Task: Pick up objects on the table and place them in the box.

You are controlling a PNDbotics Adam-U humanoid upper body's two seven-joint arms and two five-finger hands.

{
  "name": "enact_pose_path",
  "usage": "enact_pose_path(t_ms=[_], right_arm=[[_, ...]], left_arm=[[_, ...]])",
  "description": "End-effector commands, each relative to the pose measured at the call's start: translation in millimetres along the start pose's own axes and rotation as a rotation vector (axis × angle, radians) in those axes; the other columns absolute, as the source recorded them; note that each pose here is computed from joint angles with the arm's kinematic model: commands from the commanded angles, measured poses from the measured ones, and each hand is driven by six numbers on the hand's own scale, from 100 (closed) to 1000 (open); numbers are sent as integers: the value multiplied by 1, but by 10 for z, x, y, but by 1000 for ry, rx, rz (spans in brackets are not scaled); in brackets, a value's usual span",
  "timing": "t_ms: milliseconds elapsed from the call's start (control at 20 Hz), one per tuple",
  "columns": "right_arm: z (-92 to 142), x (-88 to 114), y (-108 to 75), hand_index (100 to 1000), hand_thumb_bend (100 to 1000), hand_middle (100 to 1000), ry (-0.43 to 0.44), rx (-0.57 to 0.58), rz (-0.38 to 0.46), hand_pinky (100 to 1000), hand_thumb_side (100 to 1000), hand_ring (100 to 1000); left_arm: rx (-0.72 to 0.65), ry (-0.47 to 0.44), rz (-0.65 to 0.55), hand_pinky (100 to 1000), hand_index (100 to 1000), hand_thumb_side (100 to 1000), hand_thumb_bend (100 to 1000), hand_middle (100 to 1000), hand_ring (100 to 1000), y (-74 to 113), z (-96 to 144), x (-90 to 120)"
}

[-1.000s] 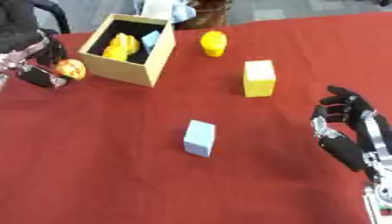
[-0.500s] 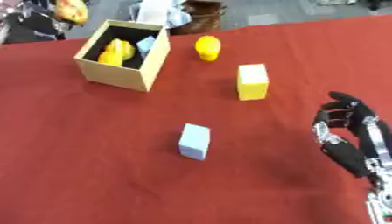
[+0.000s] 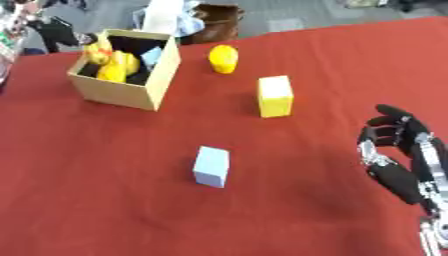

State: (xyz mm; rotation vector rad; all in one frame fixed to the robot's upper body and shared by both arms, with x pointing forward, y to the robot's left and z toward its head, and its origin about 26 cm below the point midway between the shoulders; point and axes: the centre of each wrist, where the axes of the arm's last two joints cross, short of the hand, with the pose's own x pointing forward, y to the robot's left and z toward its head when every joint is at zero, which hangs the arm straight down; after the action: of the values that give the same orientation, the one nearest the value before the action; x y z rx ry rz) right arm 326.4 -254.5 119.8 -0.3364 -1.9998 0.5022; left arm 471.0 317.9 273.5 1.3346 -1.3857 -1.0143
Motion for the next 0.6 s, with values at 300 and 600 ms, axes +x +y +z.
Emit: enact_pose_path(t_ms=[300, 600], right_arm=[[-52, 91, -36, 859, 100, 672, -41, 4, 1, 657, 365, 672], [-32, 65, -54, 859, 100, 673, -29, -8, 5, 657, 358, 672]], left_arm=[[60, 152, -48, 747, 880, 400, 791, 802, 792, -271, -158, 86], [140, 125, 11, 742, 861, 400, 772, 779, 783, -305, -88, -71]])
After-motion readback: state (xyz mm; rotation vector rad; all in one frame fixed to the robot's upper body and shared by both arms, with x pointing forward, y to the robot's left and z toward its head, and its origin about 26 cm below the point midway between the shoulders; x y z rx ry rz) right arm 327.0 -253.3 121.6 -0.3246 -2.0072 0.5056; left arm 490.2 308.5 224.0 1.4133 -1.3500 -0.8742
